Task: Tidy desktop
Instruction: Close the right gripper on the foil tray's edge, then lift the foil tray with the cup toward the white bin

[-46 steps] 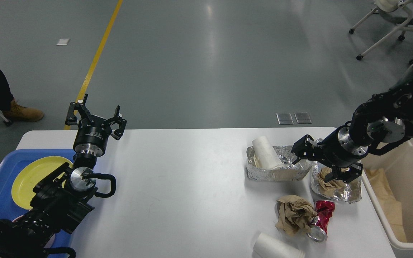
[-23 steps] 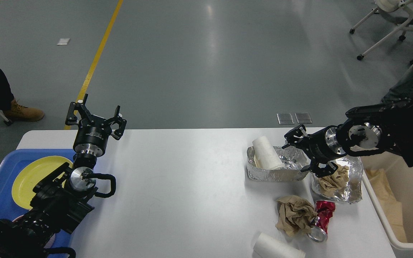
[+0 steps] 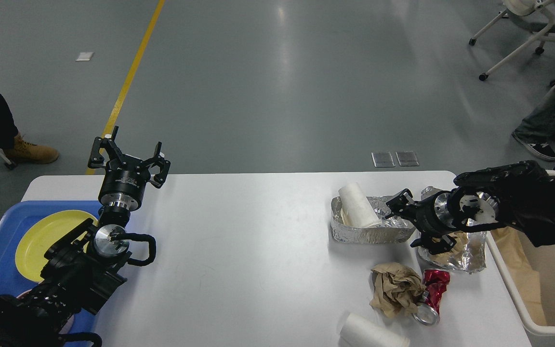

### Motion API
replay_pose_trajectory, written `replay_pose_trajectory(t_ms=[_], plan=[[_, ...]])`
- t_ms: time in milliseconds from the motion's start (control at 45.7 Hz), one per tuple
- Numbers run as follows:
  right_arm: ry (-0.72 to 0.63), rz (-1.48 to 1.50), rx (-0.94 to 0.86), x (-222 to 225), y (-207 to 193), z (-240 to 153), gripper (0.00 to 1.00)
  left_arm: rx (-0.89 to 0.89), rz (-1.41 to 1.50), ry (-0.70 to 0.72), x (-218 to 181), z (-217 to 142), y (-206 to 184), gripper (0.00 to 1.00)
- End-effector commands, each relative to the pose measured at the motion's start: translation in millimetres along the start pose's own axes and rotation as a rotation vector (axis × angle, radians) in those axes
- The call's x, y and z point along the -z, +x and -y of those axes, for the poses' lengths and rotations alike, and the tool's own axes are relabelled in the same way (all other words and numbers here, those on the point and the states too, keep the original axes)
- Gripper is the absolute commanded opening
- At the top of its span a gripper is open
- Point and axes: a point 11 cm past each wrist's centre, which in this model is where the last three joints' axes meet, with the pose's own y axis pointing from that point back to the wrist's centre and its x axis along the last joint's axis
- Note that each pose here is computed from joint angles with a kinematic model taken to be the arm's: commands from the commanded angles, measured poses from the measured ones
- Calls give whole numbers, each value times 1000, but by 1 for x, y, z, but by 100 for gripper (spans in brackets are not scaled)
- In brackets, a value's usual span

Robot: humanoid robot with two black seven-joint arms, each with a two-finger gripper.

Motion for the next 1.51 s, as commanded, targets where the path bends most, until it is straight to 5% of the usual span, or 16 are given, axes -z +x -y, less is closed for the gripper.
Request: replay_pose_trajectory(t_ms=[0,109,350,1139,1489], plan=[[10,-7,-22,2,6,2,75,0,0,0,0,0,0,96],[10,-19,-29,2,6,7,61,0,0,0,0,0,0,96],[-22,-85,-4,-4,-5,15,0,0,0,0,0,0,0,96],[-28,-199,160,8,-22,4,0,0,0,0,0,0,0,96],[-6,-344,286,39,-27,-69,0,0,0,0,0,0,0,96]])
